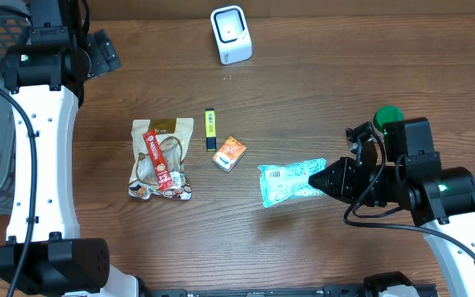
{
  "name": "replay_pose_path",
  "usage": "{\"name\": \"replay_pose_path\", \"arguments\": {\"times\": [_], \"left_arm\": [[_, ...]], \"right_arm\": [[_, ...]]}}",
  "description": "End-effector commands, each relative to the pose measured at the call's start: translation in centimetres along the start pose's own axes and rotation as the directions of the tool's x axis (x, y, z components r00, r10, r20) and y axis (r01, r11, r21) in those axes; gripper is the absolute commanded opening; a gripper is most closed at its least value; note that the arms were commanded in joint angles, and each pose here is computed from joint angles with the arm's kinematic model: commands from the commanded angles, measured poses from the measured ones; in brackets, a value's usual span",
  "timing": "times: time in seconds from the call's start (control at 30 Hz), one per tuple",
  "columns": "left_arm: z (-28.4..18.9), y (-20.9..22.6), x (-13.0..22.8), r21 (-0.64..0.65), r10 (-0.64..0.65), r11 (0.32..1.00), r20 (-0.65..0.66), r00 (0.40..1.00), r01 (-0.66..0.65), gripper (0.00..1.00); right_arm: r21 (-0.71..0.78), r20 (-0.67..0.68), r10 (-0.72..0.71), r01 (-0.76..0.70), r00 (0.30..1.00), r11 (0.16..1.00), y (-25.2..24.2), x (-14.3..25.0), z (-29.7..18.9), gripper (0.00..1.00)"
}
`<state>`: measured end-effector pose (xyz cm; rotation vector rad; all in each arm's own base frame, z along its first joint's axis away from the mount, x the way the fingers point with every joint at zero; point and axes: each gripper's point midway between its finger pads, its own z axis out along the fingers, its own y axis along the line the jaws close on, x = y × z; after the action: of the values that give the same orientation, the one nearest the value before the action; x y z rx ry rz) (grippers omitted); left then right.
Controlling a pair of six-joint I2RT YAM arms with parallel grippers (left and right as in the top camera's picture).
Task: Scan the item barcode
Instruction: 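Carry the package up to the white scanner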
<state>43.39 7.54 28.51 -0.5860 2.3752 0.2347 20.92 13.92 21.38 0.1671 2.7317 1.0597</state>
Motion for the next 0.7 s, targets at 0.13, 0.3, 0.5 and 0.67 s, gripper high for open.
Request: {"name": "replay_pose_path", "arguments": {"times": [0.13,0.3,0.5,0.67], "left_arm": [[0.2,0.1,-0.2,-0.012,-0.014,1.0,0.005,1.0,0.014,1.0],[0.2,0.1,-0.2,-0.012,-0.014,1.0,0.005,1.0,0.014,1.0],[0.2,0.1,-0.2,-0.012,-0.014,1.0,0.005,1.0,0.014,1.0],[0.2,0.1,-0.2,-0.012,-0.014,1.0,0.005,1.0,0.014,1.0]], "right_arm": [[-0.014,0.051,-0.059,0.06,0.997,0.998,0.5,-1.3,-0.1,0.04],[-0.023,0.073,-0.07,0.072,0.995,0.997,0.9,-2.9,0.3,0.03],[0.028,-0.023,-0.062,0.062,0.998,0.998,1.2,-6.3,1.6,0.04],[0.213,-0.011,-0.133,0.132,0.991,0.968,3.4,-12.7,0.2,0.04]]}}
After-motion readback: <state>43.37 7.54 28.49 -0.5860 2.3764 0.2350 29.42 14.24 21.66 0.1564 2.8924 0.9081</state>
